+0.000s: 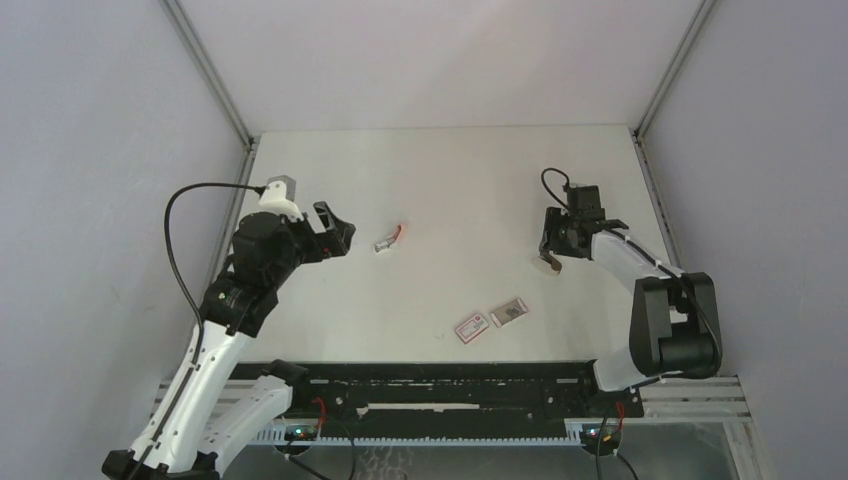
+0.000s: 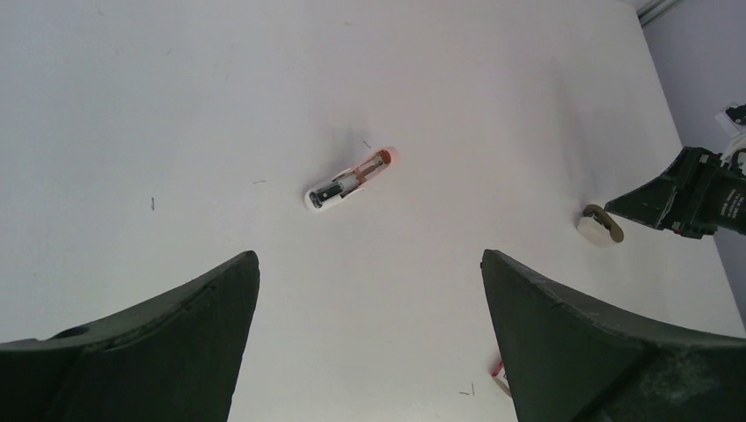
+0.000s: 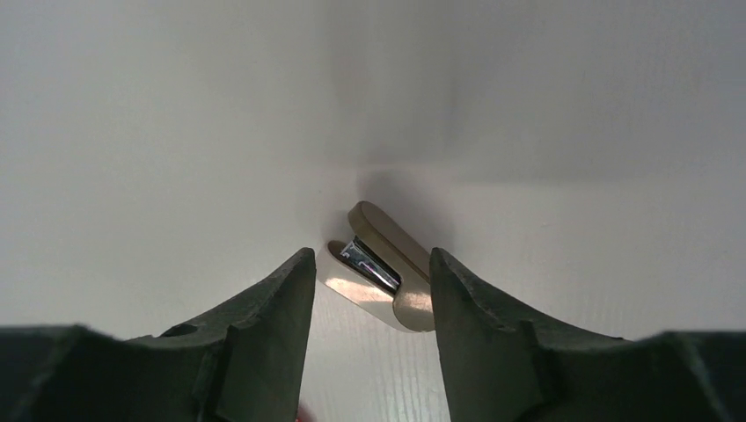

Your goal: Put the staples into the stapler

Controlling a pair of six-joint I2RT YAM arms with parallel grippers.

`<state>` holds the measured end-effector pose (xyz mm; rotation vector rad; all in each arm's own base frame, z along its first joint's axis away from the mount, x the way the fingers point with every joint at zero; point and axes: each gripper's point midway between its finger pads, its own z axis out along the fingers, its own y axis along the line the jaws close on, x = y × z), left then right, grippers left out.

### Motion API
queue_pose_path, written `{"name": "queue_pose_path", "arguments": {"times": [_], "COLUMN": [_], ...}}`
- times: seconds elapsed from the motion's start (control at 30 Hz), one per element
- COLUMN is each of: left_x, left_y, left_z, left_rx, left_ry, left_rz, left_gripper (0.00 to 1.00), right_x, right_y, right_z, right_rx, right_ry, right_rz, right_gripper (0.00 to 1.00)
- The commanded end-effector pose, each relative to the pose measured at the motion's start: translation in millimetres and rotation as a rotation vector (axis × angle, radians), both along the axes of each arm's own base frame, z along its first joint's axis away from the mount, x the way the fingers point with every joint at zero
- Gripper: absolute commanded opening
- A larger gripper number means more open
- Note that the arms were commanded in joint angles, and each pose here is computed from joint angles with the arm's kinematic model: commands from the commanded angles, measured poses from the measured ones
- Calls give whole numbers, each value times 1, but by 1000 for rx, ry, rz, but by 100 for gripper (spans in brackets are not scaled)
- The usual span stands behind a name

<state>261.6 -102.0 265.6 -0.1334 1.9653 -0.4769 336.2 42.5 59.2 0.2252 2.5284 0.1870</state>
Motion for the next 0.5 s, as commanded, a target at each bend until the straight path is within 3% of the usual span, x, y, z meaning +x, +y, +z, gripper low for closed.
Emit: {"name": "queue_pose_path", "arguments": {"times": [0.0, 0.47], "left_x": [3, 6], "left_y": [9, 16], "left_z": [18, 11], "left_rx": [31, 25], "left_ry": [-67, -53], "left_rz": [19, 45], "left_gripper": [99, 99], "right_x": [-1, -5], "right_y": [-12, -10], "right_z": [1, -15], "right_rx": [-82, -75], "right_ry": [25, 101], "right_rz": [7, 28], "right_gripper": [48, 35]}}
